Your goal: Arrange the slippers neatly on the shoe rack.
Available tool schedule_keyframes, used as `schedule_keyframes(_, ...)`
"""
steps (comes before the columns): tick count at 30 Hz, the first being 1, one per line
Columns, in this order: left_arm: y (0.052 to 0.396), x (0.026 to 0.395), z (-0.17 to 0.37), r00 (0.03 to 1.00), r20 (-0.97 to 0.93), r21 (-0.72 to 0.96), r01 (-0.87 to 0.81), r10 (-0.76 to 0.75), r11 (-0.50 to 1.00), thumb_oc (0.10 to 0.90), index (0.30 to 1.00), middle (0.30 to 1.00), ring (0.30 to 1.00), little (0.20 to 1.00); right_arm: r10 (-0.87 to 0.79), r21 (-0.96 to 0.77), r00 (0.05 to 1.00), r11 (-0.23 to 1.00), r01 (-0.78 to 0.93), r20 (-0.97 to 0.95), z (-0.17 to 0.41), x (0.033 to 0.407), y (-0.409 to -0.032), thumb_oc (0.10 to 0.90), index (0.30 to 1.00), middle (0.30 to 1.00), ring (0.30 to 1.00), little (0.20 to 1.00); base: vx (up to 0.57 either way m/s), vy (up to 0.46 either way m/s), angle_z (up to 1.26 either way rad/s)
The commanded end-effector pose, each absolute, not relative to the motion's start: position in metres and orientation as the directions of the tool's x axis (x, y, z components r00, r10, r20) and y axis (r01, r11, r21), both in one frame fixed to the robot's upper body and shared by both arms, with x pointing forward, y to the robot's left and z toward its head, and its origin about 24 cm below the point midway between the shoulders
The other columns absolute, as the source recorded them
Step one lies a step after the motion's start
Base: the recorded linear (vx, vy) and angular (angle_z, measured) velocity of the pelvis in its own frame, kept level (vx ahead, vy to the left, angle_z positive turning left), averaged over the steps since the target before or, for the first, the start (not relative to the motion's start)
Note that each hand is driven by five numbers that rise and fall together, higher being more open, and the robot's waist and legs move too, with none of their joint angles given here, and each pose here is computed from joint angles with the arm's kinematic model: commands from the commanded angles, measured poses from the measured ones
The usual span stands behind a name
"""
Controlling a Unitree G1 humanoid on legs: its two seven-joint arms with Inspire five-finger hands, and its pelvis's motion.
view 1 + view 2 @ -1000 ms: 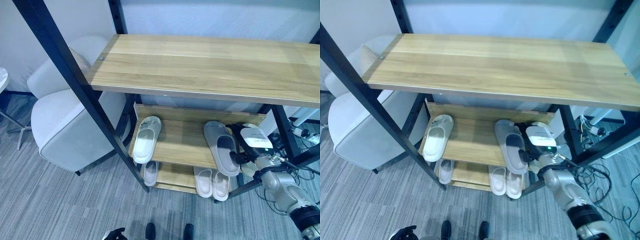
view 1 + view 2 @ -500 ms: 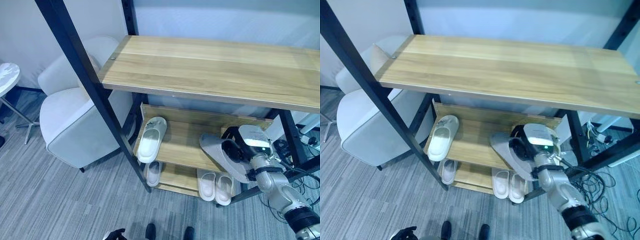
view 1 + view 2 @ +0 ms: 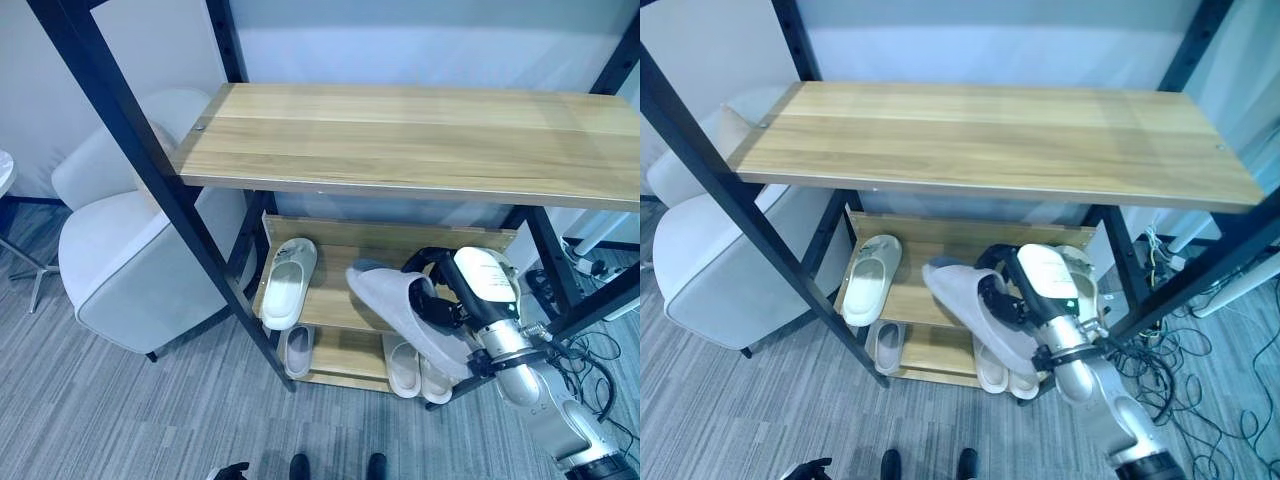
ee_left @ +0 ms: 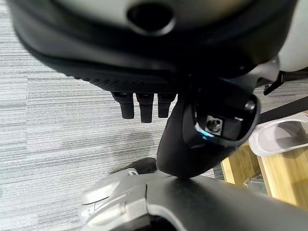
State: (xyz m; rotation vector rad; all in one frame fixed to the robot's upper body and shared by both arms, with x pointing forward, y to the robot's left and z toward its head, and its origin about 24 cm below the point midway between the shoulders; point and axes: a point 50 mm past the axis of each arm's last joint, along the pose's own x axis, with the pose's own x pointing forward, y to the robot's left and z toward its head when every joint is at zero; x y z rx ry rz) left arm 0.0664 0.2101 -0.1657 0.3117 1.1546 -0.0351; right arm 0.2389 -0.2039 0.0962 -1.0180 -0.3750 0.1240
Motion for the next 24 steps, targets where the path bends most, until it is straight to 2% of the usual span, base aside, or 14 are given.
schedule_keyframes(1,0.179,0.066,-0.171,0.388,-0.922,0.135,0.289,0.013,0.948,0.8,0.9,0.9,0.9,0.9,0.405,-0.773,0.805,0.627,0.1,0.433,0.146,0.236,-0.183,0.4,0.3,0.3,0.3,0.3,-0.05,0.01,-0.2)
schedule_keyframes(7,0.179,0.067,-0.171,0.393,-0.919,0.128,0.3,0.0,0.945,0.8,0.9,0.9,0.9,0.9,0.5,-0.763,0.806,0.64,-0.095,0.318,0.129,0.227,-0.172,0.4,0.3,0.3,0.3,0.3,-0.04,0.01,-0.16)
schedule_keyframes(16,0.181,0.069,-0.17,0.396,-0.918,0.128,0.342,-0.019,0.931,0.8,0.9,0.9,0.9,0.9,0.572,-0.777,0.816,0.552,-0.303,0.088,0.092,0.223,-0.172,0.4,0.3,0.3,0.3,0.3,0.0,-0.002,0.01)
schedule_keyframes(21,0.186,0.072,-0.169,0.403,-0.915,0.144,0.352,-0.011,0.925,0.8,0.9,0.9,0.9,0.9,0.559,-0.797,0.829,0.505,-0.332,0.008,0.077,0.227,-0.177,0.4,0.3,0.3,0.3,0.3,-0.01,-0.014,0.03)
schedule_keyframes(24,0.188,0.095,-0.163,0.459,-0.889,0.177,0.357,-0.007,0.917,0.8,0.9,0.9,0.9,0.9,0.529,-0.831,0.849,0.472,-0.294,0.0,0.073,0.239,-0.18,0.4,0.3,0.3,0.3,0.3,-0.38,-0.071,0.32)
